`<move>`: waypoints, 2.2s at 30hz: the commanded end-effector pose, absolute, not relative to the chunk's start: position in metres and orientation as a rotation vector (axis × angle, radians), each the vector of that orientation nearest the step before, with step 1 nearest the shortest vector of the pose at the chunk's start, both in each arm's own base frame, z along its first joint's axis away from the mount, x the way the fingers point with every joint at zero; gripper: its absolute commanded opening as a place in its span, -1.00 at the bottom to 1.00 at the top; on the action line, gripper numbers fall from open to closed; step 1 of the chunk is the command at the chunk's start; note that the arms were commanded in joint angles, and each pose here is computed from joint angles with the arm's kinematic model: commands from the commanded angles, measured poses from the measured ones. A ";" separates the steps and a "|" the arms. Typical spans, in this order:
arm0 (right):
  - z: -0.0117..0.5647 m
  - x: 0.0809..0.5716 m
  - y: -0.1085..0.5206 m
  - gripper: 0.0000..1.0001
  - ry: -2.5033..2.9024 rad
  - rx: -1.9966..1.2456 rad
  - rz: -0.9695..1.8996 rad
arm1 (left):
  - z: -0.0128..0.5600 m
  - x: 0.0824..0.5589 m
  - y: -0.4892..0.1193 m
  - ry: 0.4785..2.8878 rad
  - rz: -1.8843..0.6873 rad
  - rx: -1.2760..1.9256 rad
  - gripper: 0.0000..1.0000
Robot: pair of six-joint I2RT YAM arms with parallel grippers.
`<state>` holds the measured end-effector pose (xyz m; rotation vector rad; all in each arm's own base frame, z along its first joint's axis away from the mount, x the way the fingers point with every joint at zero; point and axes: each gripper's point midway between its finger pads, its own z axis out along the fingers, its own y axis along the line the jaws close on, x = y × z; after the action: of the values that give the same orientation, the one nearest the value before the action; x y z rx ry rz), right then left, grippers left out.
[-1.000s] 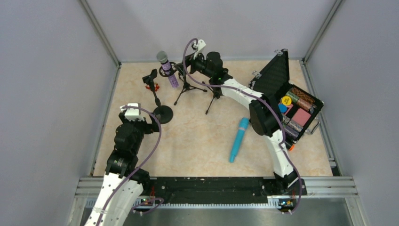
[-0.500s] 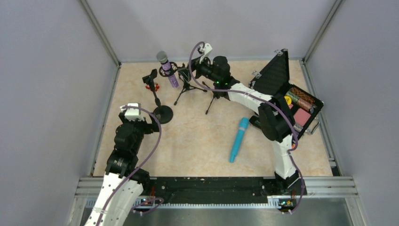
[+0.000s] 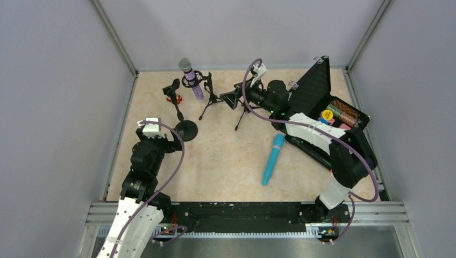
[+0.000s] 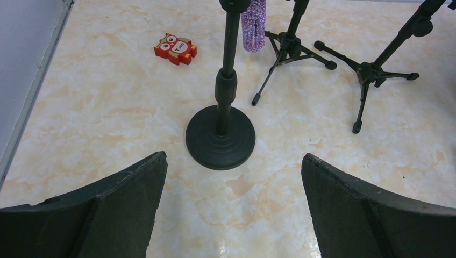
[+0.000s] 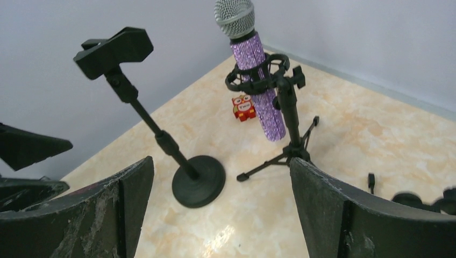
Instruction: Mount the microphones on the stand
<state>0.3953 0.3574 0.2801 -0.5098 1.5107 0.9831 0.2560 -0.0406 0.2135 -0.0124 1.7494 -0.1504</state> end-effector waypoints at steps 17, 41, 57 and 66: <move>0.169 0.269 0.261 0.91 2.048 -0.402 0.917 | 0.235 0.256 -0.050 1.711 -0.205 0.017 0.98; 0.118 0.230 0.234 0.92 2.187 -0.351 0.893 | 0.390 0.326 -0.062 1.571 -0.150 0.092 0.98; 0.107 0.232 0.232 0.93 2.222 -0.344 0.868 | 0.343 0.380 -0.052 1.772 0.044 0.172 0.98; 0.103 0.235 0.236 0.94 2.243 -0.347 0.872 | 0.326 0.393 -0.048 1.786 0.080 0.180 0.98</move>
<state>0.2200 0.2289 0.0853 -0.3662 2.2924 0.8562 0.3815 -0.0506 0.3237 0.1793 1.8198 0.0579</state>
